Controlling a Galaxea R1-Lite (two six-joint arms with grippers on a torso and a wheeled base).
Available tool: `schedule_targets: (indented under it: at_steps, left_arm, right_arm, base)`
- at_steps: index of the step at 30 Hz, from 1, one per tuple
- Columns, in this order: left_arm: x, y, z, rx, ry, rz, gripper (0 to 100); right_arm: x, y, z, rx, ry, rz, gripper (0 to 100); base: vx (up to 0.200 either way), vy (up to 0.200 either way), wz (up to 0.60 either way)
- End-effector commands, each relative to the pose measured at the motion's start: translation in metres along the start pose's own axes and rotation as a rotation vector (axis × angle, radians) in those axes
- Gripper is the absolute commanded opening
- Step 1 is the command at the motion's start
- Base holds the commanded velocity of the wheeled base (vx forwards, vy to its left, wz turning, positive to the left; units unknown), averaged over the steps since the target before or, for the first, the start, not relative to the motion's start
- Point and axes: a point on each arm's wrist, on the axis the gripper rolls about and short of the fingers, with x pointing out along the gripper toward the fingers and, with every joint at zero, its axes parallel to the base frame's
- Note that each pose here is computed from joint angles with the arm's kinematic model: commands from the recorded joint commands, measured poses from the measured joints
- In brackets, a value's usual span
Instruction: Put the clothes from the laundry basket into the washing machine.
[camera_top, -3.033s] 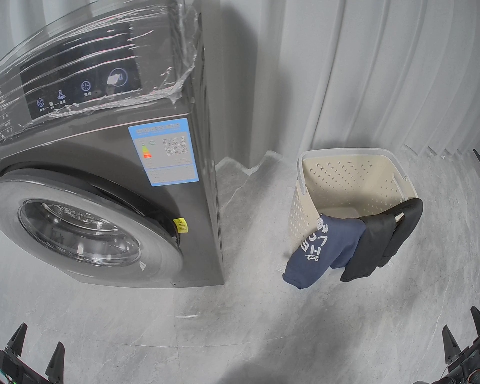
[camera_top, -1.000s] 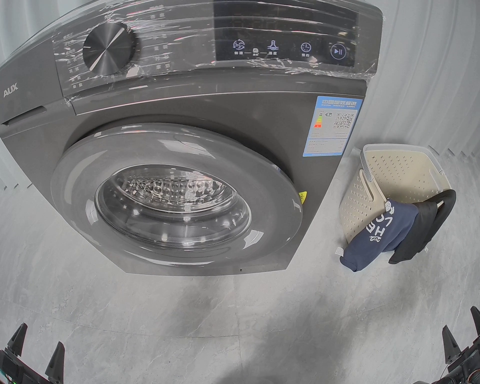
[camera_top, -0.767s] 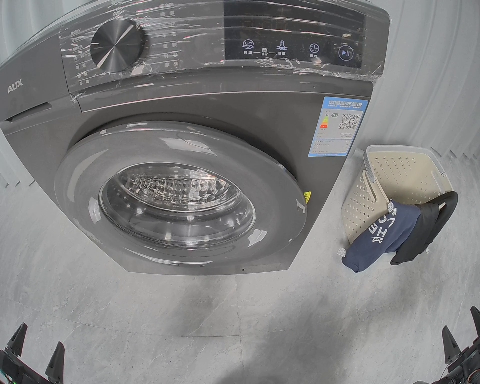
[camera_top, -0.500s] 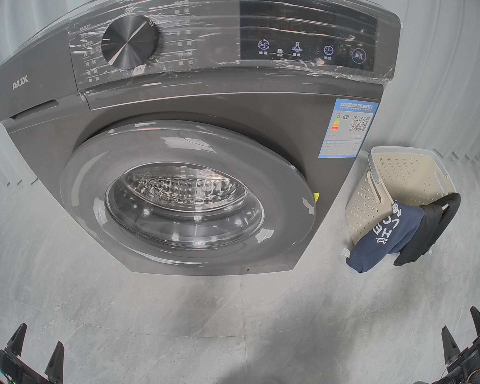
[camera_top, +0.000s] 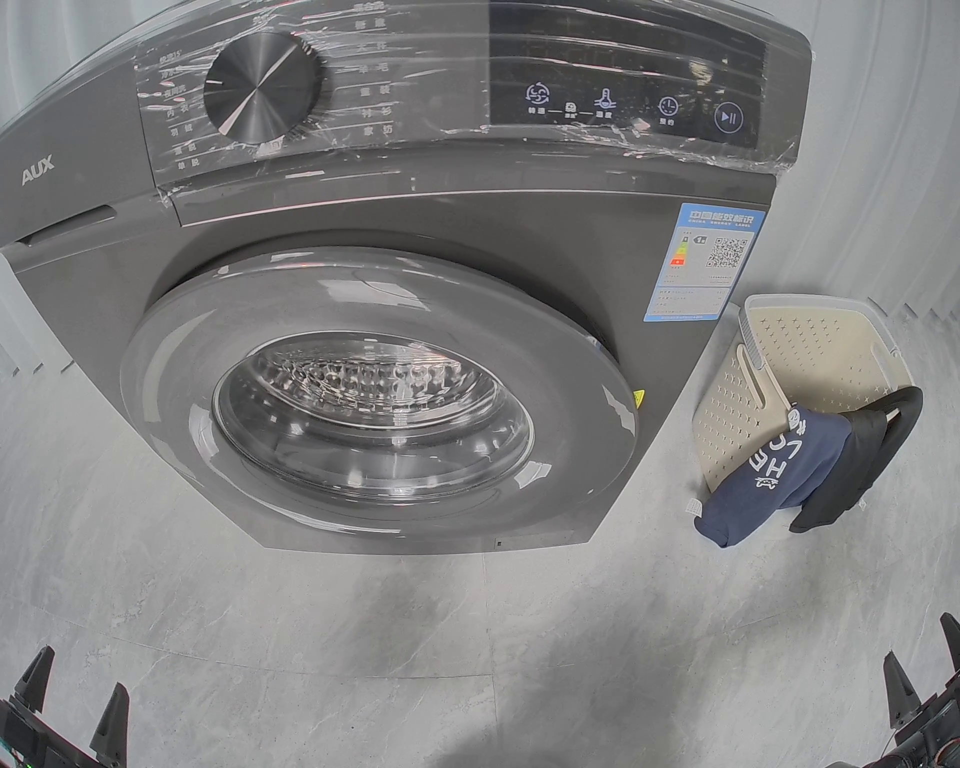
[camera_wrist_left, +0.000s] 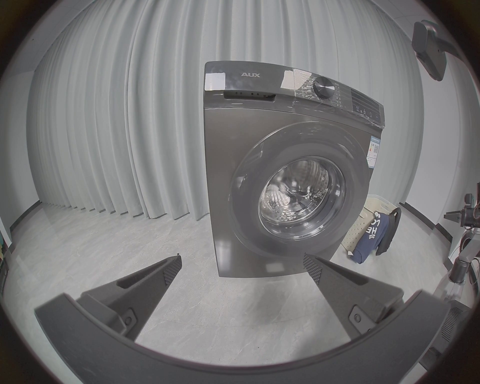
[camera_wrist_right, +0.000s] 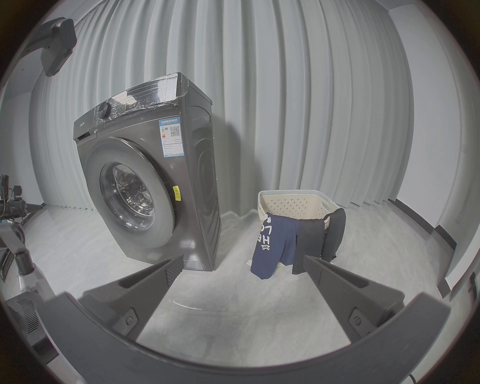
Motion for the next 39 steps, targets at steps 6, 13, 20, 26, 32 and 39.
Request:
schedule_targets:
  at_steps: [6, 13, 20, 26, 32, 39]
  left_arm:
    - [0.0002, 0.0001, -0.0043, -0.001, 0.003, 0.000, 100]
    - [0.0002, 0.0001, -0.0043, -0.001, 0.003, 0.000, 100]
    - [0.0002, 0.0001, -0.0041, -0.001, 0.001, 0.000, 100]
    - [0.0002, 0.0001, -0.0043, -0.001, 0.003, 0.000, 100]
    - [0.0002, 0.0001, -0.0043, -0.002, 0.003, 0.000, 100]
    - [0.0002, 0.0001, -0.0043, -0.002, 0.003, 0.000, 100]
  right_arm:
    - [0.0000, 0.0001, -0.0048, 0.000, 0.000, 0.000, 100]
    - [0.0000, 0.0001, -0.0048, 0.000, 0.000, 0.000, 100]
    - [0.0000, 0.0001, -0.0045, 0.000, -0.003, 0.000, 100]
    - [0.0000, 0.0001, -0.0047, 0.000, -0.002, 0.000, 100]
    - [0.0000, 0.0001, -0.0047, 0.000, -0.002, 0.000, 100]
    - [0.0000, 0.0001, -0.0048, 0.000, 0.000, 0.000, 100]
  base:
    - [0.000, 0.133, 0.00]
    - [0.000, 0.000, 0.00]
    - [0.000, 0.000, 0.26]
    - [0.000, 0.033, 0.00]
    - [0.000, 0.167, 0.00]
    - [0.000, 0.000, 0.09]
